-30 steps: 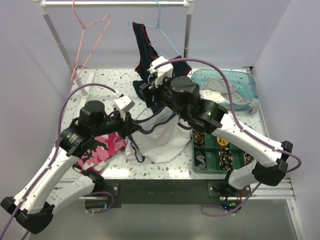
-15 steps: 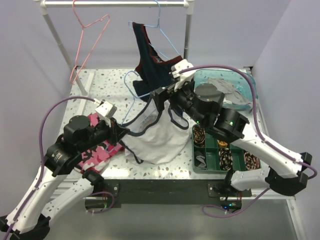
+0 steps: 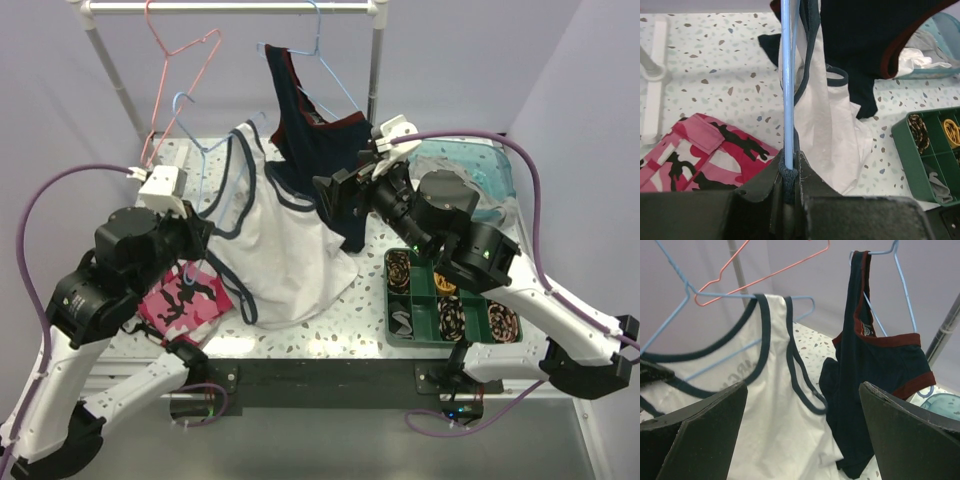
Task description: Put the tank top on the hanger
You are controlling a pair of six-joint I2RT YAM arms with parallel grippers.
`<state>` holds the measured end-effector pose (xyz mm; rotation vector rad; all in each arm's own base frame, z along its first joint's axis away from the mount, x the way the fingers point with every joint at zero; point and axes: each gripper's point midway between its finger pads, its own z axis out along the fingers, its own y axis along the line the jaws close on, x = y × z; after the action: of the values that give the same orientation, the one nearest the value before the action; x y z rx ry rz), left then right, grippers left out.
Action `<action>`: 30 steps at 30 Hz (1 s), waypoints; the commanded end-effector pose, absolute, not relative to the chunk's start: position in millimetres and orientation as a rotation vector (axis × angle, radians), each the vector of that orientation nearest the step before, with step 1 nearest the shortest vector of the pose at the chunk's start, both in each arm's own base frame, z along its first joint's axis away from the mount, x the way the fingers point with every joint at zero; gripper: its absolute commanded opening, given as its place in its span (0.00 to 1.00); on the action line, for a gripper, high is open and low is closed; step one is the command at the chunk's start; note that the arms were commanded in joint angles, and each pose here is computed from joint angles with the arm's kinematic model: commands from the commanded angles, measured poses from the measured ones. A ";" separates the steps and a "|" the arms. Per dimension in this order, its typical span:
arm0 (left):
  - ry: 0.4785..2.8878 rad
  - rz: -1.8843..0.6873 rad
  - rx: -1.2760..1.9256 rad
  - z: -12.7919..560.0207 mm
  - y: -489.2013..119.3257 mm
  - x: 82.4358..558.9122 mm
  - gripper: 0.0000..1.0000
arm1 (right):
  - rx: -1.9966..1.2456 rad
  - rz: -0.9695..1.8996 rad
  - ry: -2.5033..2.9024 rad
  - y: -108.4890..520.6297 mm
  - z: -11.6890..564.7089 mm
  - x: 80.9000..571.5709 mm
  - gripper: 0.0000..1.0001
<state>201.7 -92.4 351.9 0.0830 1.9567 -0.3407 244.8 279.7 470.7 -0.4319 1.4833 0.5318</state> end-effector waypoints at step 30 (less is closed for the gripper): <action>1.842 -0.159 0.045 443.4 -88.9 352.4 0.00 | -0.254 0.526 1.455 232.0 490.7 236.3 0.99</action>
<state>333.3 -81.5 393.2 0.0173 2.0075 -0.1081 238.7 252.5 485.8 -0.3502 1.4741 0.5226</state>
